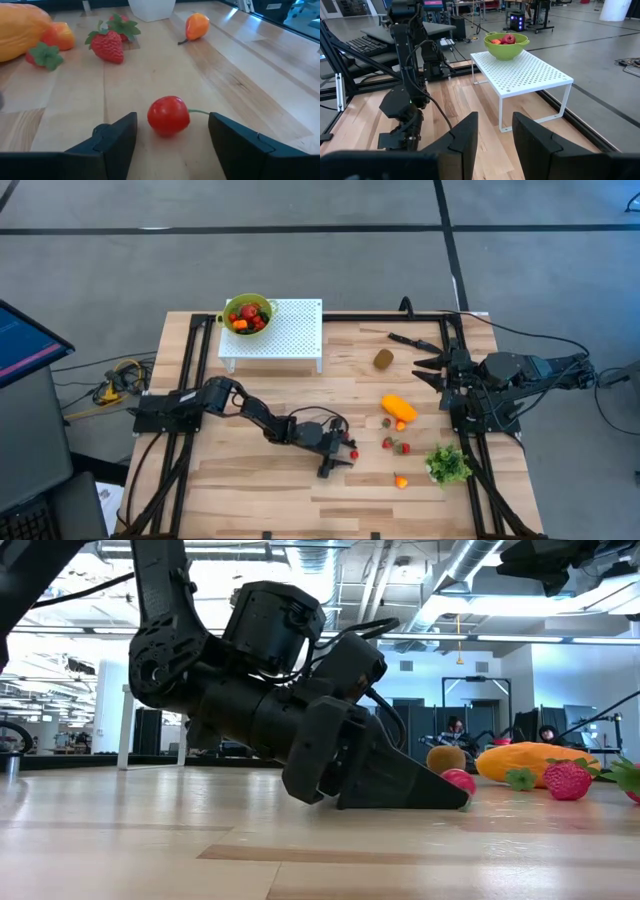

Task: Pick & Place Fruit
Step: Put the red cherry into the green strainer bowl on the shelf

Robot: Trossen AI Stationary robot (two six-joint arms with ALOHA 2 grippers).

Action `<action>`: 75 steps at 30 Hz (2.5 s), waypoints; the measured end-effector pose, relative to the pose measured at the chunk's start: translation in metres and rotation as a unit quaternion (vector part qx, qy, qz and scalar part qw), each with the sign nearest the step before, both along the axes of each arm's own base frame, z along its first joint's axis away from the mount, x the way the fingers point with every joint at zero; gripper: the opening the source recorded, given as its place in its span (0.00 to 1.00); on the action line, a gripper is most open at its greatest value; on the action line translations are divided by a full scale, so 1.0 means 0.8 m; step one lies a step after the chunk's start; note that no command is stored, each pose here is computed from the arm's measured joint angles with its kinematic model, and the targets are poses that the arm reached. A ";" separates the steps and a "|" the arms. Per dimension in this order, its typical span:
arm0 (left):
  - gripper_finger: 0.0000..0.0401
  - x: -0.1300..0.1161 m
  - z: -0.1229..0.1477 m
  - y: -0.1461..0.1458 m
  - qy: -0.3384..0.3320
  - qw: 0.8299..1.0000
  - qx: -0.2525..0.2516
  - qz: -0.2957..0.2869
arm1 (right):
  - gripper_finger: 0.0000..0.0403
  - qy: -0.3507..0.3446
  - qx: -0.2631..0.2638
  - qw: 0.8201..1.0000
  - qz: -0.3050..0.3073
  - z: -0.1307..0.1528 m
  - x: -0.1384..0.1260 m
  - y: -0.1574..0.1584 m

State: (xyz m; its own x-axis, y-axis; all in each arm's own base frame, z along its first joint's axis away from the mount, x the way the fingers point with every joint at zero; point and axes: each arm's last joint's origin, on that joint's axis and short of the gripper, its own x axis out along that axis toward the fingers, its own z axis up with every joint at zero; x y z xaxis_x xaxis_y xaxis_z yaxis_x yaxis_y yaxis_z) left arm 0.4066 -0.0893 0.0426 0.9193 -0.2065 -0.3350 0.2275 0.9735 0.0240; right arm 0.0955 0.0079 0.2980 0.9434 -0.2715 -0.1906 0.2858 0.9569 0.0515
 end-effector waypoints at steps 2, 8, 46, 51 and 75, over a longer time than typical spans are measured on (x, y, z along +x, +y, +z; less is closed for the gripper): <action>0.60 0.000 0.000 -0.001 0.000 1.000 0.000 0.001 | 0.29 0.000 0.000 1.000 0.000 0.000 0.000 0.000; 0.52 0.000 0.001 -0.001 -0.001 1.000 0.002 0.010 | 0.29 0.000 0.000 1.000 0.000 0.000 0.000 0.000; 0.27 -0.011 0.027 0.003 0.006 1.000 0.002 0.009 | 0.29 0.000 0.000 1.000 0.000 0.000 0.000 0.000; 0.27 -0.026 0.077 0.016 -0.020 0.999 0.033 0.034 | 0.29 0.000 0.000 1.000 0.000 0.000 0.000 0.000; 0.28 -0.220 0.217 0.173 -0.159 0.912 0.102 0.365 | 0.29 0.000 0.000 1.000 0.000 0.000 0.000 0.000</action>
State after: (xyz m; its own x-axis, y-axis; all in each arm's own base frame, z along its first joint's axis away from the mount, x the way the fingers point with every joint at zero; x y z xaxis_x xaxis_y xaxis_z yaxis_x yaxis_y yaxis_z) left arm 0.2308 0.0493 0.2164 0.8442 0.5360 0.0097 -0.5293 0.8305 0.1737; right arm 0.0955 0.0080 0.2978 0.9434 -0.2714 -0.1907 0.2857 0.9569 0.0514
